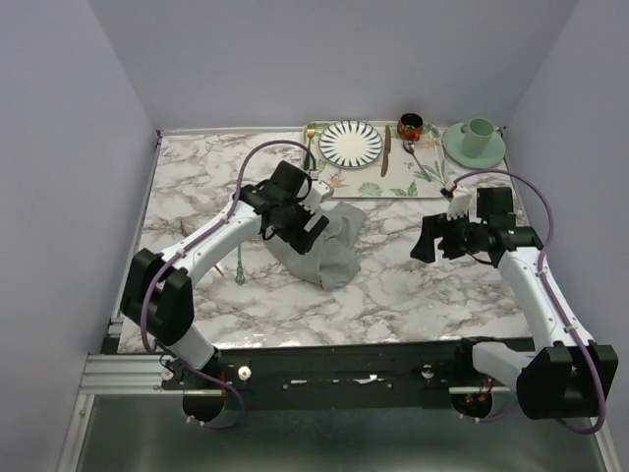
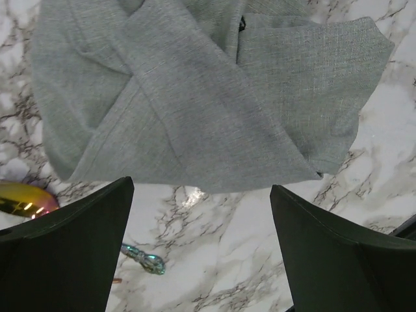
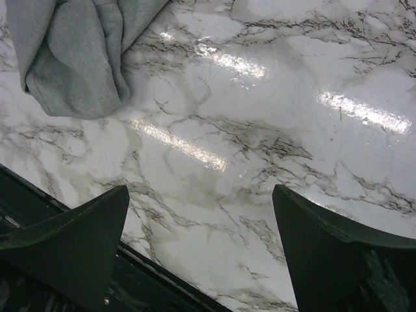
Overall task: Fold the napkin into a case and place the utensils inside
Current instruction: Pick up the crumpled napkin from the center of the board.
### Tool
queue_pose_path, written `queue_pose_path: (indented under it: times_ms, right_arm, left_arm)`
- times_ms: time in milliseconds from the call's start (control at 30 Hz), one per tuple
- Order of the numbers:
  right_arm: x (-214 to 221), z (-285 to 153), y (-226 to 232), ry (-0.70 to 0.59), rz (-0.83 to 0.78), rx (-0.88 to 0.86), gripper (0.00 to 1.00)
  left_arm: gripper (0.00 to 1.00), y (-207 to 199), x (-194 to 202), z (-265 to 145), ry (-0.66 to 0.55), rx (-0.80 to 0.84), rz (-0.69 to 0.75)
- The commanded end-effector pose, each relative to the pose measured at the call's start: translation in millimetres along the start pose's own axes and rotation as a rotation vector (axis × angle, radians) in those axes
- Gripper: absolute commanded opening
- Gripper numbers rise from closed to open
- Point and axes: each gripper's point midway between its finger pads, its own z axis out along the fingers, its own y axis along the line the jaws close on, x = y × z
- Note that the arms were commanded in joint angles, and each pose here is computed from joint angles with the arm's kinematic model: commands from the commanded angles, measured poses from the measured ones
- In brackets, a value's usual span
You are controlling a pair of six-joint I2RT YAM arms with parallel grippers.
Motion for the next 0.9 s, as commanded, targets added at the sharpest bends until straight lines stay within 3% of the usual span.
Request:
queue_pose_path:
  times_ms: [0, 167, 467, 533, 633, 667, 733, 767, 867]
  right_arm:
    - [3, 1, -8, 0.002, -0.002, 0.043, 1.0]
    - [4, 3, -9, 0.02, 0.003, 0.041, 1.0]
    - [5, 6, -4, 0.04, 0.006, -0.004, 1.0]
    - [5, 8, 3, 0.041, -0.003, -0.049, 1.0]
    - [2, 11, 21, 0.022, -0.005, -0.158, 1.0]
    - [-1, 15, 28, 0.012, -0.006, -0.208, 1.0]
    - [-2, 23, 41, 0.021, -0.01, -0.262, 1.0]
    - [-4, 29, 47, 0.023, -0.014, -0.298, 1.0]
    - [-7, 47, 68, 0.046, -0.048, -0.368, 1.0]
  left_arm:
    - [0.99, -24, -15, 33, 0.004, 0.101, 0.02]
    - [0.95, -38, -24, 67, 0.028, 0.185, -0.039]
    - [0.95, -36, -33, 108, 0.067, 0.194, -0.096]
    - [0.89, -37, -36, 108, 0.061, 0.209, -0.097]
    - [0.71, -45, -39, 100, 0.047, 0.25, -0.095]
    - [0.57, -47, -42, 92, 0.028, 0.257, -0.091]
    - [0.4, -50, -43, 85, 0.012, 0.273, -0.088]
    - [0.23, -51, -48, 75, -0.014, 0.275, -0.079]
    - [0.0, -56, -50, 57, -0.037, 0.294, -0.057]
